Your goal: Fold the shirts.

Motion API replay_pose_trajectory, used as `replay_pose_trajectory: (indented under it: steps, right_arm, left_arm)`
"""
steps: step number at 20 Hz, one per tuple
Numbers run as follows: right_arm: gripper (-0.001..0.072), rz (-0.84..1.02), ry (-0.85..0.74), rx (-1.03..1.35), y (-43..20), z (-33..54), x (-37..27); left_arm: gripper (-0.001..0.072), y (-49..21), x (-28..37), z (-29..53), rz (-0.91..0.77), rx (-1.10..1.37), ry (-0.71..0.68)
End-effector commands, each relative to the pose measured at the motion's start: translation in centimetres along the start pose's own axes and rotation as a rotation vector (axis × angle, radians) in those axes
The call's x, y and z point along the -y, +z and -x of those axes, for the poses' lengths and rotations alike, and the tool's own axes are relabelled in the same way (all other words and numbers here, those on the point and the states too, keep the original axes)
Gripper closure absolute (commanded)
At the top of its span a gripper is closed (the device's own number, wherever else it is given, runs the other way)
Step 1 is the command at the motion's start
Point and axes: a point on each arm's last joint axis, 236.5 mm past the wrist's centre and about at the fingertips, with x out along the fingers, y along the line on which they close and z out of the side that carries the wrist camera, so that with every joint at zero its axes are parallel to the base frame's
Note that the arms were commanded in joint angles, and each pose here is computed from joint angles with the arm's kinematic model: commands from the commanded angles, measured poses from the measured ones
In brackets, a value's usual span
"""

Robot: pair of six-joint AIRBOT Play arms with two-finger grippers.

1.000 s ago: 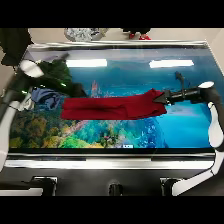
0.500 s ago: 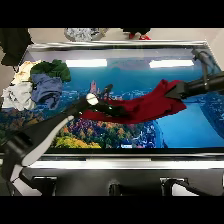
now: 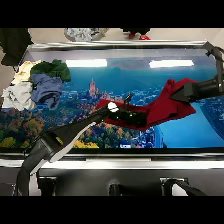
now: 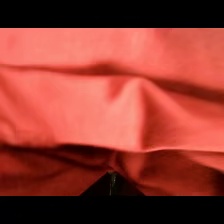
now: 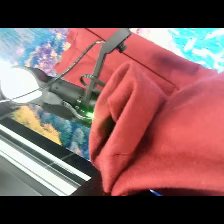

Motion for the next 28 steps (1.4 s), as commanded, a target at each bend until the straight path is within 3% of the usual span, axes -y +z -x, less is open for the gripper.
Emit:
replay_pose_trajectory:
  steps: [1,4,8,12,15,16,17,18,24,26,28]
  right_arm:
    - [0.0673,-0.017,-0.008,-0.022,0.3,-1.3,1.2]
    - [0.0673,0.015,0.052,-0.042,1.9,-5.6,0.1]
    - [0.0673,0.033,0.224,-0.054,4.1,-13.2,-4.9]
    - [0.0672,-0.029,0.289,-0.121,3.8,-22.1,-6.8]
    - [0.0668,-0.121,0.373,-0.147,3.3,-27.5,-8.7]
    - [0.0603,-0.143,0.392,-0.132,3.6,-28.7,-9.4]
    - [0.0336,-0.156,0.419,-0.103,4.2,-29.4,-10.1]
    - [-0.0002,-0.147,0.44,-0.064,5.0,-29.6,-10.5]
    - [0.0017,-0.086,0.353,0.091,9.0,-23.4,-4.7]
    - [0.0017,-0.061,0.238,0.029,7.2,-20.2,0.4]
    - [0.002,-0.079,0.054,-0.183,1.5,-17.1,7.2]
  left_arm:
    - [0.0682,2.7,-1.5,4.4,-0.114,0.025,0.123]
    - [0.0681,8.7,-1.8,16.3,-0.251,0.176,0.296]
    - [0.068,14.0,3.1,34.1,-0.325,0.507,0.353]
    - [0.068,13.0,8.8,46.5,-0.396,0.743,0.372]
    - [0.068,10.3,12.1,49.6,-0.456,0.784,0.377]
    - [0.0679,9.5,13.2,50.1,-0.487,0.788,0.376]
    - [0.0679,8.9,14.2,50.4,-0.516,0.795,0.375]
    - [0.068,8.5,14.8,50.7,-0.527,0.806,0.371]
    - [0.0679,8.3,14.5,50.6,-0.549,0.791,0.394]
    - [0.0679,8.5,13.6,50.6,-0.545,0.786,0.422]
    - [0.0679,8.5,12.6,50.5,-0.537,0.772,0.451]
